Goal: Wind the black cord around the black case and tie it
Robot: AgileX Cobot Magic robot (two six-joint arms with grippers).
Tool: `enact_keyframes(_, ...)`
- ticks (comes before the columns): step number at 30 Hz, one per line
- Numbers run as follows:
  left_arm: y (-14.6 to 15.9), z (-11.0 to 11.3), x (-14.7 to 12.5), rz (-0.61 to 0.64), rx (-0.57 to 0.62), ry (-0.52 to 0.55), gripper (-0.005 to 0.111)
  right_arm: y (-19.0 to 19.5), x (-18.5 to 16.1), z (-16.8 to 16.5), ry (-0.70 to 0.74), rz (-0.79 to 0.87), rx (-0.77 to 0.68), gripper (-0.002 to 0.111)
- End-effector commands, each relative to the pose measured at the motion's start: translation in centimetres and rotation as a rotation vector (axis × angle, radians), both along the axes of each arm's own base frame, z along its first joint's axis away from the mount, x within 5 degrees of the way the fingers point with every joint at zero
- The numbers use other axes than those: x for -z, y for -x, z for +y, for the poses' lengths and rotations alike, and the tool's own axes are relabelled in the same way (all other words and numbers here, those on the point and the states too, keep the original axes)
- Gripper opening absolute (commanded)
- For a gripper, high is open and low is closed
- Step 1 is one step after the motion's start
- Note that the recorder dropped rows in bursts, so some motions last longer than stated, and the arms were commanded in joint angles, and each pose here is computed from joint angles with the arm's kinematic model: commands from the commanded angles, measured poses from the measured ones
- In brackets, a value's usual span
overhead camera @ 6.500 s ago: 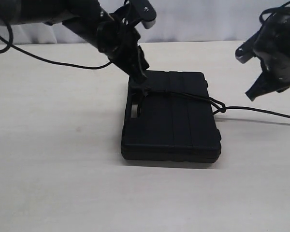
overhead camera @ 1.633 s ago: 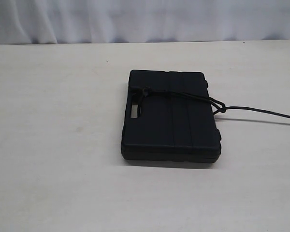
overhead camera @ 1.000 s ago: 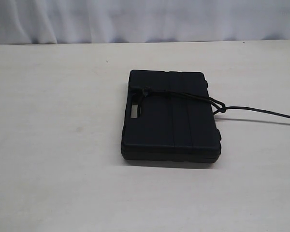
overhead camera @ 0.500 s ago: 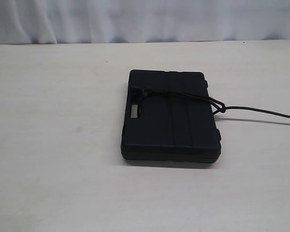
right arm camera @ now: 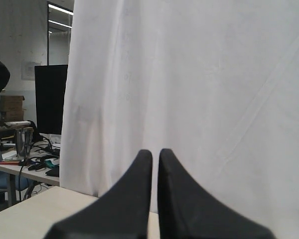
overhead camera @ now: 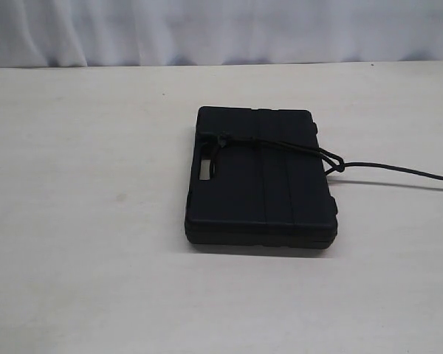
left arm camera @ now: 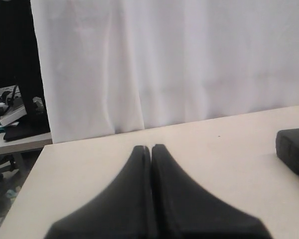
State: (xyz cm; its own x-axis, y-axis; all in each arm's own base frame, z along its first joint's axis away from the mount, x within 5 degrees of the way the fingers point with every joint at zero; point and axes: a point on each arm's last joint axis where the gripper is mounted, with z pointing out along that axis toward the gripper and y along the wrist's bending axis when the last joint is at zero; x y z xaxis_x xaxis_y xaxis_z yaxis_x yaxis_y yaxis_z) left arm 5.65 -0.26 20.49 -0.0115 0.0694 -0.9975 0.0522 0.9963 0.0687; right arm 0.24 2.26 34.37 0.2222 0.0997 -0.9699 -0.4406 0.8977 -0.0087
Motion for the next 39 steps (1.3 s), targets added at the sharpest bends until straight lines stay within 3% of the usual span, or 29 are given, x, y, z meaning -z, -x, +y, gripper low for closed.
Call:
enact_keyframes(1, 0.0, 0.1, 0.4, 0.038, -0.017, -0.006, 0.000, 0.0, 0.2, 0.0, 0.005, -0.001, -0.001, 0.004)
enact_keyframes(9, 0.1, 0.2, 1.4, 0.143, -0.020, -0.114, 0.000, 0.0, 0.2, 0.0, 0.005, -0.001, -0.001, 0.004)
enact_keyframes(14, 0.2, 0.2, 2.0, 0.202, -0.021, -0.107, 0.000, 0.0, 0.2, 0.0, 0.005, -0.001, -0.001, 0.004)
enact_keyframes(25, 0.2, 0.2, 2.0, 0.207, -0.023, -0.025, 0.000, 0.0, 0.2, 0.0, 0.005, -0.001, -0.001, 0.004)
enact_keyframes(39, 0.2, 0.2, 2.0, 0.206, -0.023, -0.025, 0.000, 0.0, 0.2, 0.0, 0.005, -0.001, -0.001, 0.004)
